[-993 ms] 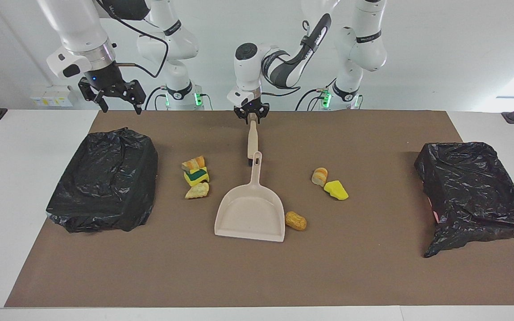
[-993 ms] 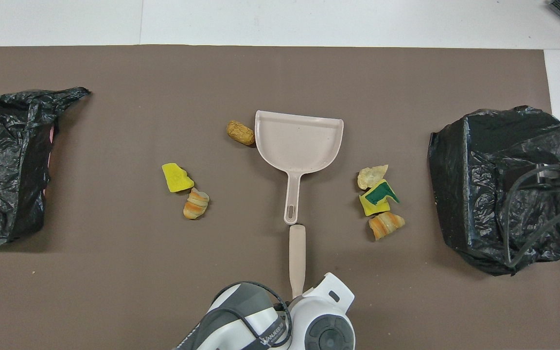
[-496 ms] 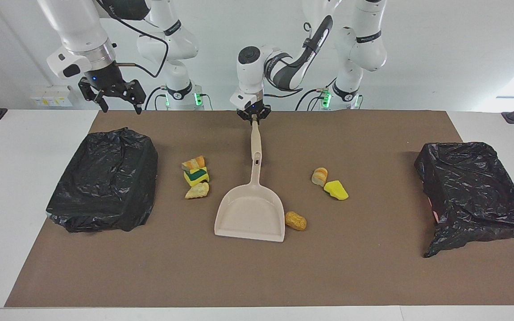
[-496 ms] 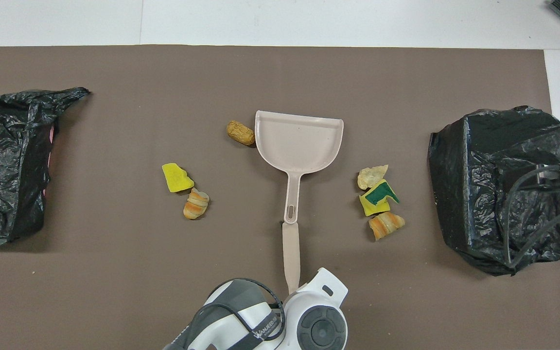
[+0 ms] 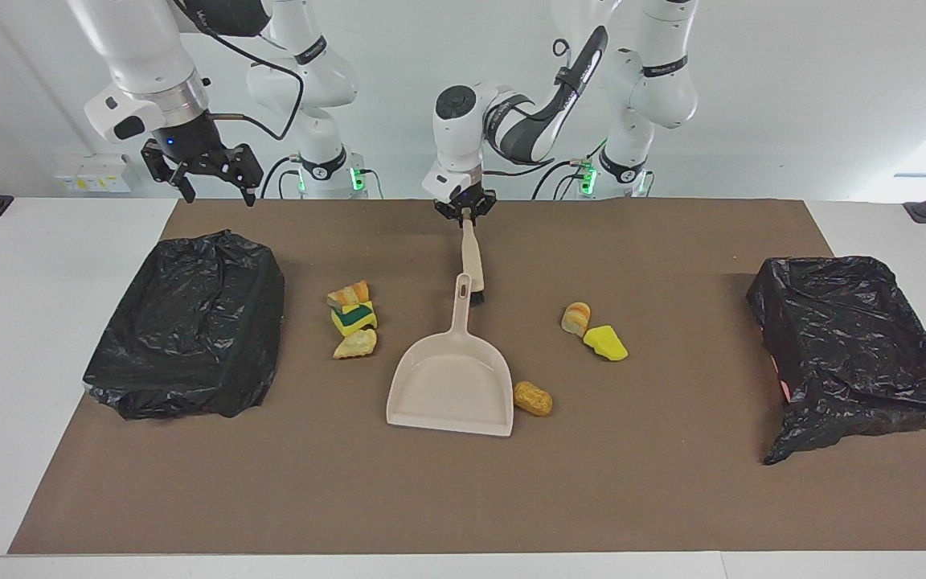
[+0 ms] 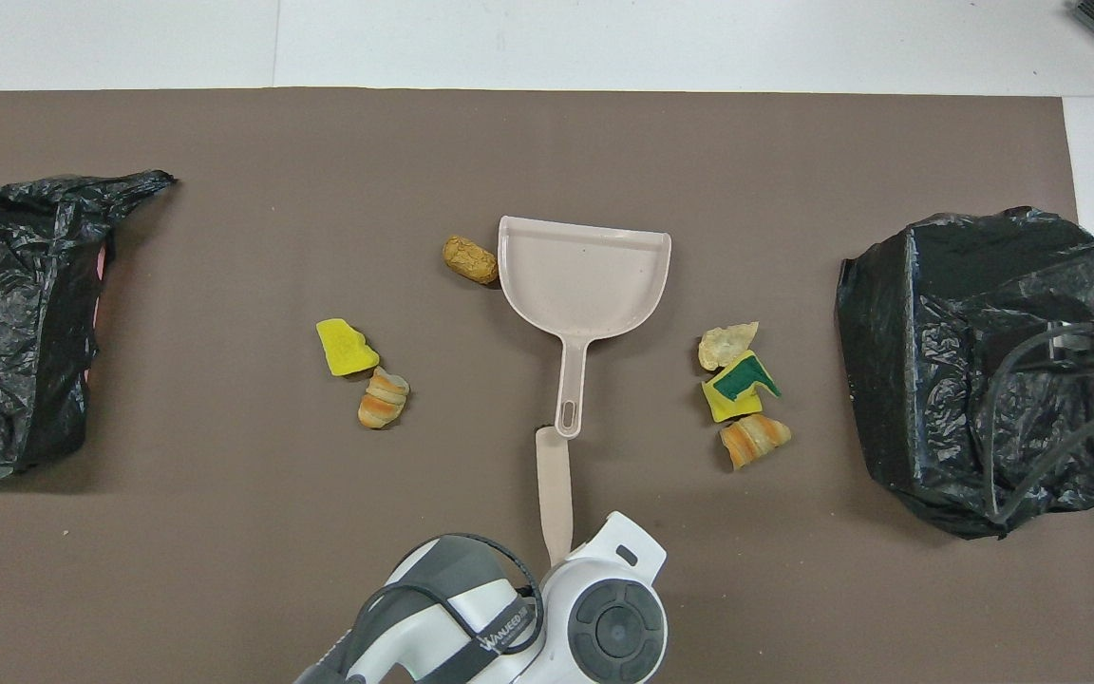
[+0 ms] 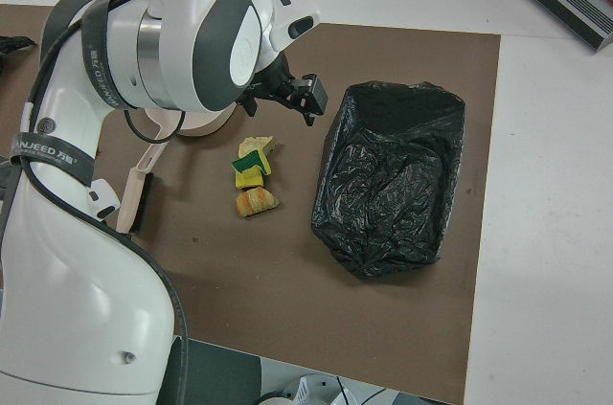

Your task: Sweep and dump trash in bin

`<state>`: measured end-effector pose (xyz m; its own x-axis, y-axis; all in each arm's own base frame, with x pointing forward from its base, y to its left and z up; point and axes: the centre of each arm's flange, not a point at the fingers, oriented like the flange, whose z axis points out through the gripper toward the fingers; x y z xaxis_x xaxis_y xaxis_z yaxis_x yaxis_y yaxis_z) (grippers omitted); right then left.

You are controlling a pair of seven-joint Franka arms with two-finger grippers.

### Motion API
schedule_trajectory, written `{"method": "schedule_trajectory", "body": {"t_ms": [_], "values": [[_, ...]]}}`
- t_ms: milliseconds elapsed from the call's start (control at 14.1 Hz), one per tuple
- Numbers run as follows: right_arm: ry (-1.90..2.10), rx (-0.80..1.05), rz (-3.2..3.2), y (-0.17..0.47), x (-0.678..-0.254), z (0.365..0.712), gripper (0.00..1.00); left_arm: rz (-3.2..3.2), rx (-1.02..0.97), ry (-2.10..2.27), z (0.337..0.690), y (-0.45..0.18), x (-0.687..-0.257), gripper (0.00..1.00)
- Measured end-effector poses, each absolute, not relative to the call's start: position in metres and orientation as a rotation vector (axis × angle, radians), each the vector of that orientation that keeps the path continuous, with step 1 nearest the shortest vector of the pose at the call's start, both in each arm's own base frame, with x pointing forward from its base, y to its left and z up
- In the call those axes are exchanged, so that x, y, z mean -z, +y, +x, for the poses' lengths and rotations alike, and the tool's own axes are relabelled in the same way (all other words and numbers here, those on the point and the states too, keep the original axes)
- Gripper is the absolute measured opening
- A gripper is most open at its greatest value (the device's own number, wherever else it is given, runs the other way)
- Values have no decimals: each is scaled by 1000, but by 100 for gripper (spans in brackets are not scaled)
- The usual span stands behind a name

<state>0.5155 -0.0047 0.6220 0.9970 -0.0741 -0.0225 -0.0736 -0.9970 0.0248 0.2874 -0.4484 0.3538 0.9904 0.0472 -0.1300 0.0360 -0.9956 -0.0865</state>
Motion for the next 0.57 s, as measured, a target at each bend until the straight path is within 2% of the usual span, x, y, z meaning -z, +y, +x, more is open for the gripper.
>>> {"method": "schedule_trajectory", "body": {"t_ms": [213, 567], "values": [[-115, 37, 3115, -5, -622, 515, 100, -3023, -227, -122, 320, -416, -379, 26], [-77, 42, 3116, 11, -614, 519, 100, -2983, -206, -207, 388, -356, -393, 26]]}}
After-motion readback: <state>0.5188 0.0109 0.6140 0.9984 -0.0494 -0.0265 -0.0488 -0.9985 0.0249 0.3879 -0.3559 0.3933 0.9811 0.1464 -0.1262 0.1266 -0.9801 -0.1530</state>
